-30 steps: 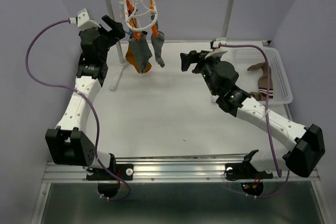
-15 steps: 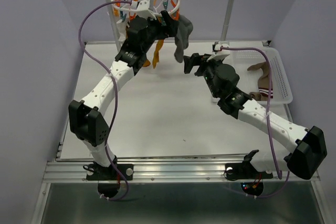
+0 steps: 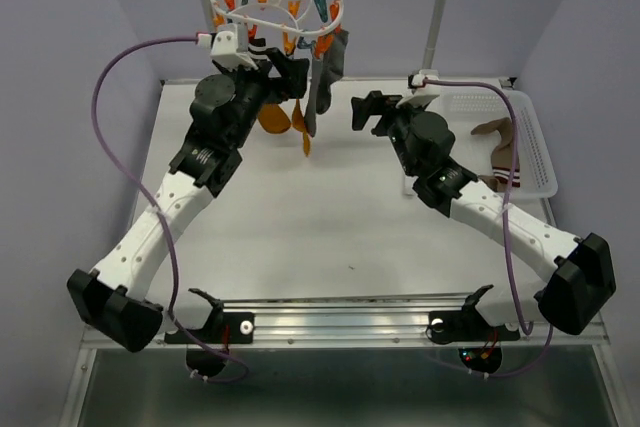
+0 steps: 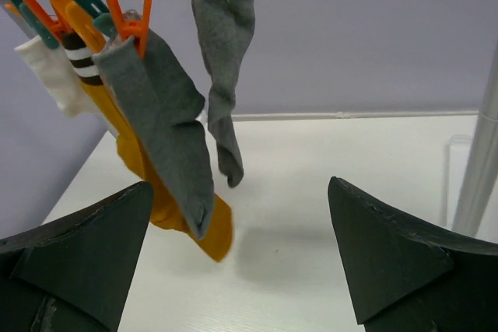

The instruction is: Clip the socks to the hanger

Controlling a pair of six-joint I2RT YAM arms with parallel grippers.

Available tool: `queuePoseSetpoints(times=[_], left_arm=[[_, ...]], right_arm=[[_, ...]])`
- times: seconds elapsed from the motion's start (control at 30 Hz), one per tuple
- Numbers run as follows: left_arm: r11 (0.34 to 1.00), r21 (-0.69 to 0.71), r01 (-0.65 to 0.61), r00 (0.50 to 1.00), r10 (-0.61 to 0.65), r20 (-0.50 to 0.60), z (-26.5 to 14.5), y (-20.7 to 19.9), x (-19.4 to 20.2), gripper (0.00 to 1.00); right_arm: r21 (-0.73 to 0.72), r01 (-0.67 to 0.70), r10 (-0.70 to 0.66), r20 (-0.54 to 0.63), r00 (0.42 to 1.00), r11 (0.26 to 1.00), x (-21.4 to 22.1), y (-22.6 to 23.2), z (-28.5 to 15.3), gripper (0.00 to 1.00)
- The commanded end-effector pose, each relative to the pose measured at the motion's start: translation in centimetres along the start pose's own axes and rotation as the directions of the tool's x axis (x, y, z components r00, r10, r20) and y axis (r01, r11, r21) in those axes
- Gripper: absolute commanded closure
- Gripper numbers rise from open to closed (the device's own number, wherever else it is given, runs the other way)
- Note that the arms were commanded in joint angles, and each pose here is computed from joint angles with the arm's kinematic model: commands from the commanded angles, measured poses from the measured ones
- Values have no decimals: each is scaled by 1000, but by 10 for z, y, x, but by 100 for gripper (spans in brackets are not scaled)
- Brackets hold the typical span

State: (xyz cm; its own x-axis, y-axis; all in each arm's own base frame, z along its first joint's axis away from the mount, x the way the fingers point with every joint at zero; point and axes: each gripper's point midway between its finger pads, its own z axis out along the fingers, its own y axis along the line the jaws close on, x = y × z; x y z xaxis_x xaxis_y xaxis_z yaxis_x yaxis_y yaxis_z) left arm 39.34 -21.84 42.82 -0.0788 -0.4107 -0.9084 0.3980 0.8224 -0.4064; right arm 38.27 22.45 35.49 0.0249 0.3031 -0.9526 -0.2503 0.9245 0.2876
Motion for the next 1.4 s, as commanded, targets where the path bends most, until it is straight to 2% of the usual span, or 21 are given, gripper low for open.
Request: queuePoseSetpoints(times=[0.0, 0.03, 0.13, 0.2, 0.33, 0.47, 0.5, 0.57, 0.63, 0.7, 0.77, 0.83, 0.9, 1.0, 1.07, 1.1, 1.17, 1.23, 1.3, 1.37], left_arm=[[988, -149, 25, 977, 7, 213, -56, 25, -60, 1], [983, -182, 38, 973, 5, 229, -66, 32, -62, 1], [946, -308, 96, 953, 2, 302, -104, 62, -68, 1], [901, -408, 146, 938, 5, 347, -126, 84, -70, 1], [856, -470, 214, 914, -5, 407, -167, 107, -67, 1], [832, -495, 250, 904, -19, 427, -186, 118, -59, 1], [822, -507, 260, 902, -18, 432, -189, 122, -57, 1], [811, -522, 262, 901, -12, 433, -194, 127, -53, 1], [800, -538, 264, 900, -4, 436, -199, 131, -52, 1], [794, -547, 265, 899, 3, 439, -203, 133, -51, 1], [790, -551, 267, 896, 8, 444, -207, 135, -51, 1], [794, -548, 262, 896, 11, 444, -207, 135, -51, 1], [790, -555, 259, 897, 17, 442, -208, 136, -50, 1], [784, -568, 249, 901, 28, 433, -206, 138, -49, 1], [784, -572, 242, 904, 32, 426, -202, 138, -48, 1], [788, -567, 237, 905, 32, 423, -201, 137, -48, 1], [791, -566, 233, 907, 34, 420, -196, 136, -49, 1], [795, -563, 224, 911, 36, 412, -192, 135, -47, 1], [801, -557, 218, 913, 34, 406, -188, 133, -46, 1], [807, -548, 219, 913, 29, 407, -184, 131, -47, 1]], right_arm=[[-60, -128, 132, 78, 988, 990, -36, 21, 28, 0], [-98, -160, 171, 112, 979, 982, -55, 33, 34, 0], [-127, -187, 204, 130, 970, 974, -64, 46, 55, 0], [-183, -223, 258, 193, 947, 957, -89, 59, 61, 0], [-228, -294, 343, 217, 914, 928, -103, 67, 79, 0], [-281, -355, 415, 194, 889, 891, -107, 72, 103, 0], [-299, -352, 411, 161, 898, 887, -93, 79, 111, 0], [-346, -335, 408, 164, 898, 877, -103, 91, 117, 0], [-386, -303, 373, 119, 920, 871, -82, 103, 130, 0], [-442, -258, 338, 113, 934, 859, -89, 119, 134, 0], [-448, -250, 308, 58, 950, 858, -66, 125, 148, 1], [-514, -223, 290, 53, 956, 828, -74, 140, 147, 10], [-544, -239, 290, 9, 957, 805, -63, 147, 147, 25], [-583, -274, 309, -40, 950, 765, -55, 155, 141, 35], [-640, -297, 322, -81, 943, 709, -51, 166, 132, 40], [-670, -334, 336, -133, 933, 663, -44, 173, 125, 40], [-717, -364, 372, -156, 915, 595, -49, 182, 116, 40], [-756, -436, 410, -242, 879, 489, -46, 193, 104, 43], [-757, -455, 413, -268, 870, 468, -43, 195, 103, 55], [-756, -447, 406, -261, 876, 478, -41, 199, 104, 63]])
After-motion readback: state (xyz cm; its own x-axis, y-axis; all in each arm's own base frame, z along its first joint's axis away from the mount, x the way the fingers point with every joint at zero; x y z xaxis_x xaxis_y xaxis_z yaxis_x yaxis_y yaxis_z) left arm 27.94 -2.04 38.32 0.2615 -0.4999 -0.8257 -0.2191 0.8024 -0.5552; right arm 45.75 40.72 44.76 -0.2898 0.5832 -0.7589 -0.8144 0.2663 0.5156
